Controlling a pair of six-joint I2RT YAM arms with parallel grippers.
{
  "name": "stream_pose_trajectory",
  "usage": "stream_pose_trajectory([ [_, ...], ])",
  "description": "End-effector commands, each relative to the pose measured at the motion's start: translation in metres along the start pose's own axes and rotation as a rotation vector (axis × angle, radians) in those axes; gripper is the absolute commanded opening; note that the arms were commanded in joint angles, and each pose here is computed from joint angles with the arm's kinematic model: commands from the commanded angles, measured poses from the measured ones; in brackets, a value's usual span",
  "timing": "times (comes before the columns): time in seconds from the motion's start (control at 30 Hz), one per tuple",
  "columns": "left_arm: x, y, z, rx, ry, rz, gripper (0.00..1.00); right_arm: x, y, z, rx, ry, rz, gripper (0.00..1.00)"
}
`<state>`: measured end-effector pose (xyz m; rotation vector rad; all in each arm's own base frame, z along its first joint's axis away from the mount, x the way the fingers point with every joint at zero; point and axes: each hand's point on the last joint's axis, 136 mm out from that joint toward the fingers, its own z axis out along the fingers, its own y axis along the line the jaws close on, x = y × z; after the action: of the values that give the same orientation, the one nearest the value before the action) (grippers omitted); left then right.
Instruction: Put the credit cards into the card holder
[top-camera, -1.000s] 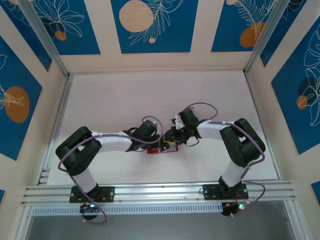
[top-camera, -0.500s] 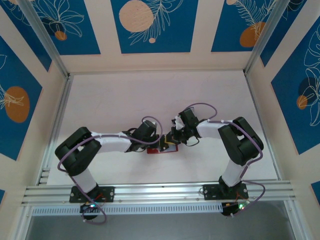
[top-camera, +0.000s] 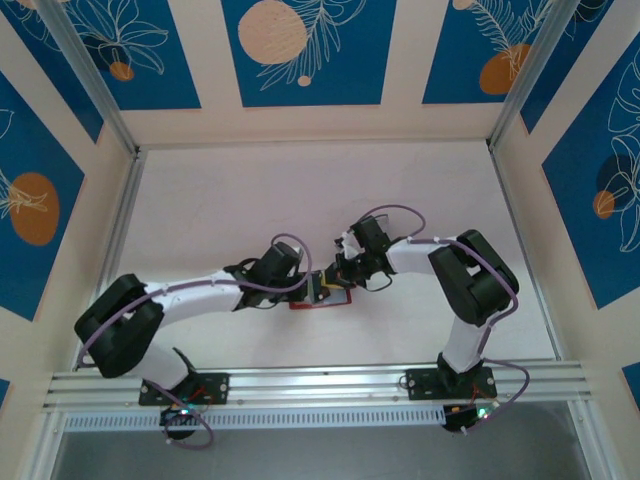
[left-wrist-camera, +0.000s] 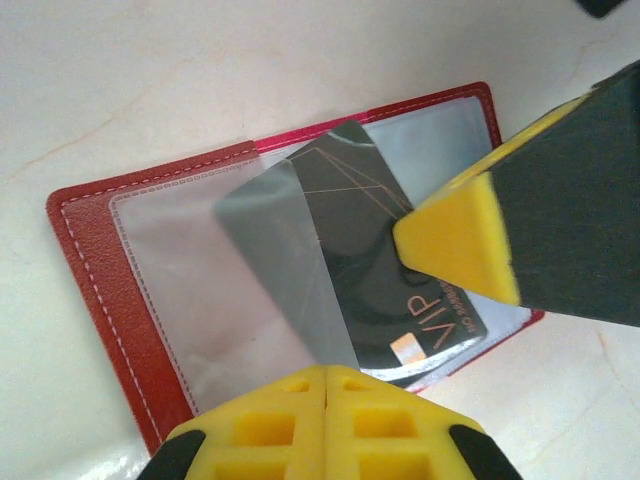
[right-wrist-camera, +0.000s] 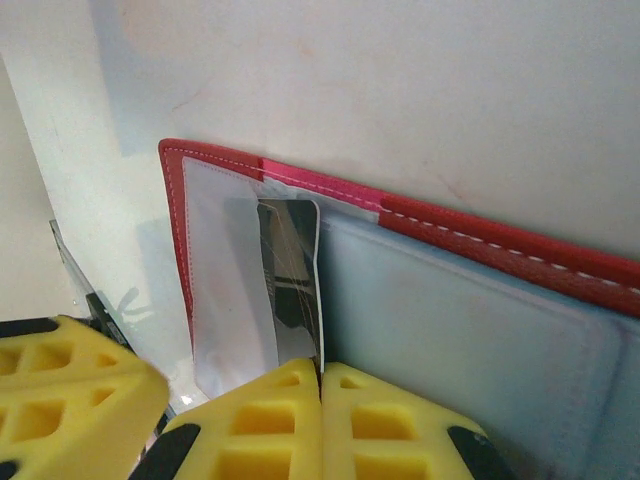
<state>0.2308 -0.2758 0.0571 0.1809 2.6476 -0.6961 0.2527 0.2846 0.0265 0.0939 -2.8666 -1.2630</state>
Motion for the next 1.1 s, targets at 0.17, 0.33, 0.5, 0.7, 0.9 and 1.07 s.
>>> stream_pose_trajectory([
  [0.17, 0.026, 0.062, -0.007, -0.236, 0.06, -0.051, 0.0, 0.005, -0.007, 0.007, 0.04, 0.017, 0.028, 0.0],
  [0.33, 0.034, 0.071, 0.0, -0.261, 0.081, -0.04, 0.0, 0.004, -0.009, 0.007, 0.044, -0.001, 0.04, 0.0],
  [0.5, 0.042, 0.076, 0.009, -0.263, 0.107, -0.03, 0.0, 0.006, -0.01, 0.012, 0.056, -0.02, 0.049, 0.0],
  [0.7, 0.051, 0.082, 0.018, -0.278, 0.137, -0.028, 0.0, 0.013, -0.01, 0.016, 0.081, -0.048, 0.055, 0.0],
  [0.9, 0.055, 0.082, 0.021, -0.276, 0.144, -0.021, 0.0, 0.017, -0.007, 0.019, 0.084, -0.078, 0.056, 0.0],
  [1.07, 0.056, 0.081, 0.024, -0.268, 0.146, -0.024, 0.0, 0.02, -0.001, 0.028, 0.087, -0.08, 0.038, 0.0],
])
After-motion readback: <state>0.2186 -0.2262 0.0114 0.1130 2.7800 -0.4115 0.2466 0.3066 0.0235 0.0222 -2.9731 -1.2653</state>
